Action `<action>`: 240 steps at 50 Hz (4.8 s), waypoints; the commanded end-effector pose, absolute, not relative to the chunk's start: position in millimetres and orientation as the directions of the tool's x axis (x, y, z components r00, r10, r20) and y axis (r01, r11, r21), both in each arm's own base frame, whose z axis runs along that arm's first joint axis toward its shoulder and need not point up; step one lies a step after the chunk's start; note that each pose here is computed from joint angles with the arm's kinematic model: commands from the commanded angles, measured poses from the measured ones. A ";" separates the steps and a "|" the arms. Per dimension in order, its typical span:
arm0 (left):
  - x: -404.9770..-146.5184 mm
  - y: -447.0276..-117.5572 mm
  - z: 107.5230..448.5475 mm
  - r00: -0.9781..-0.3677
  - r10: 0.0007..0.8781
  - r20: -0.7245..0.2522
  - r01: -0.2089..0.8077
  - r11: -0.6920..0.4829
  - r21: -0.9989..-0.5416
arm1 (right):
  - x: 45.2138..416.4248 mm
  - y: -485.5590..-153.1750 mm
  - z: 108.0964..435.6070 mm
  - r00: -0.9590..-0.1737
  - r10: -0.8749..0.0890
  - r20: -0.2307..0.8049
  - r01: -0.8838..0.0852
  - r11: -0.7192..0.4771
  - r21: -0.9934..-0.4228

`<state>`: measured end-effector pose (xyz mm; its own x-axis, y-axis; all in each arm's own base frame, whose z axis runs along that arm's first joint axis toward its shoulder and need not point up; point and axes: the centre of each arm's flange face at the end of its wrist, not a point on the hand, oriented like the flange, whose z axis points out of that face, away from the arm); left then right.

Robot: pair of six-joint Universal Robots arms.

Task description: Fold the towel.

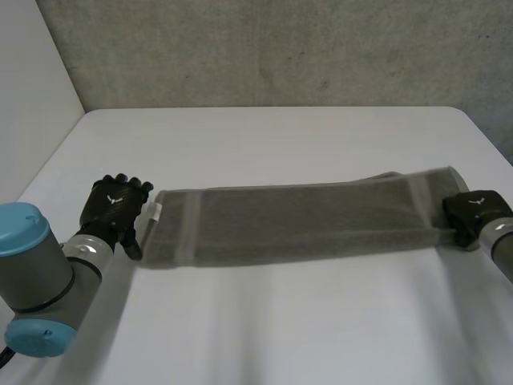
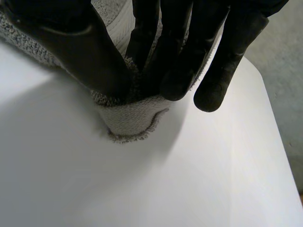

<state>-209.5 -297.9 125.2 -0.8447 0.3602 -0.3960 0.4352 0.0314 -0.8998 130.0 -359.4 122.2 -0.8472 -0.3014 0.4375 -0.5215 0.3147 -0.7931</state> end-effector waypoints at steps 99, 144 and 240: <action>-410.4 -224.2 160.4 -0.559 0.788 -0.260 0.276 -0.119 -0.954 | 230.9 -269.3 171.6 -0.821 -0.421 0.387 -0.435 0.020 -0.900; -347.8 -236.3 169.6 -0.672 0.697 -0.250 0.429 0.091 -0.898 | 225.6 -273.8 160.6 -0.822 -0.416 0.389 -0.448 0.050 -0.893; -291.0 -217.3 164.6 -0.545 0.768 -0.337 0.600 0.076 -0.797 | 239.6 -256.2 148.1 -0.745 -0.529 0.407 -0.491 0.021 -0.871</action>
<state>-296.0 -227.0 173.3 -0.5375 0.7752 -0.3320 0.6095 0.0850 -0.7882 236.6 -259.6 148.3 -0.7537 -0.5022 0.4240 -0.5004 0.0201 -0.8656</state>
